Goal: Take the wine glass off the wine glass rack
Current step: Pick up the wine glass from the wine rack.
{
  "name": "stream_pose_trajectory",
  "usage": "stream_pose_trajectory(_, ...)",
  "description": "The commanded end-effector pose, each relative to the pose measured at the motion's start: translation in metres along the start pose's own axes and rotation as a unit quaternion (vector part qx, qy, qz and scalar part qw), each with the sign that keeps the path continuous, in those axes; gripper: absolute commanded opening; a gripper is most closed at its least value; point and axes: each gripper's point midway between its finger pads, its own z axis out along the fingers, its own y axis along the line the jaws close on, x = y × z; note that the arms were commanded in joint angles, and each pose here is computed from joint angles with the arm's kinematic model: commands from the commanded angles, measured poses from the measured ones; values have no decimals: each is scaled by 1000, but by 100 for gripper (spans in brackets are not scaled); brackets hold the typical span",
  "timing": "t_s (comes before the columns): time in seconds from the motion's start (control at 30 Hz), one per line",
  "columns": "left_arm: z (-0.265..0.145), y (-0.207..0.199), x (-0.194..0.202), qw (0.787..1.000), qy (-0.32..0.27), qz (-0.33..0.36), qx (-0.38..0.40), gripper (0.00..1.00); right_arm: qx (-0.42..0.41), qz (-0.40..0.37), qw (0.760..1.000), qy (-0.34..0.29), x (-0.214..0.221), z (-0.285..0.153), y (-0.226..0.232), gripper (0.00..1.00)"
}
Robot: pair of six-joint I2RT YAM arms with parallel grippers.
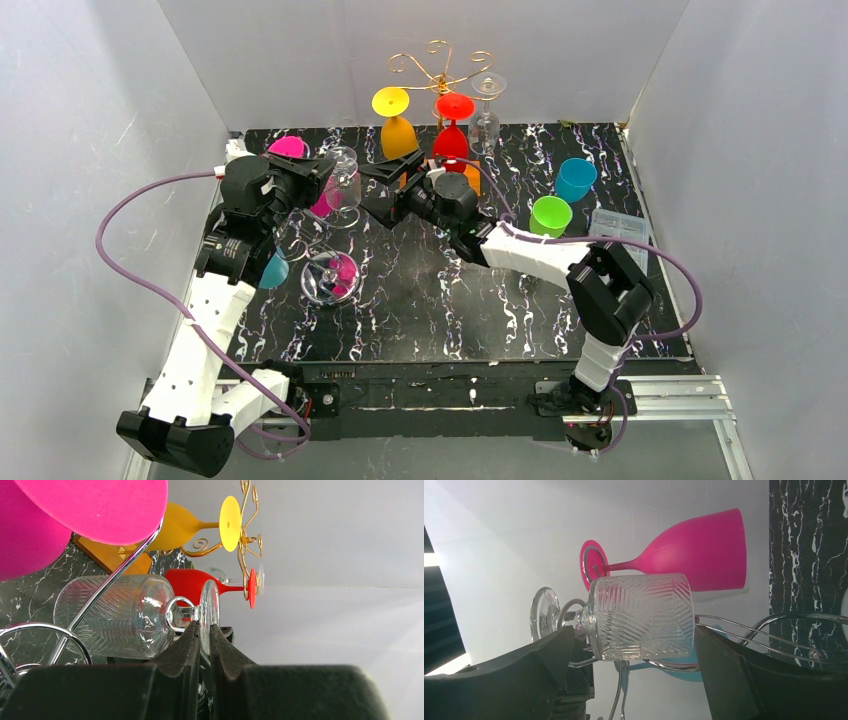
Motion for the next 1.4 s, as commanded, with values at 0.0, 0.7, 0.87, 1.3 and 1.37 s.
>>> stream_pose_trajectory(0.0,4,12,5,999,8,-26,-16,0,-20,-37,999,-1,0,-12,31,98)
stream_pose_trajectory(0.7,6,13,13,998,30,-43,-18,0,-8,-186,982,-17,-41,-25,81,91)
stream_pose_trajectory(0.87,5,14,14,998,35,-43,-18,0,-25,-224,974,32,-33,-10,103,80)
stream_pose_trajectory(1.3,5,11,18,998,45,-42,-14,0,-30,-227,968,106,-14,4,102,60)
stream_pose_trajectory(1.37,5,12,18,998,45,-42,-14,0,-32,-229,967,110,-11,5,104,59)
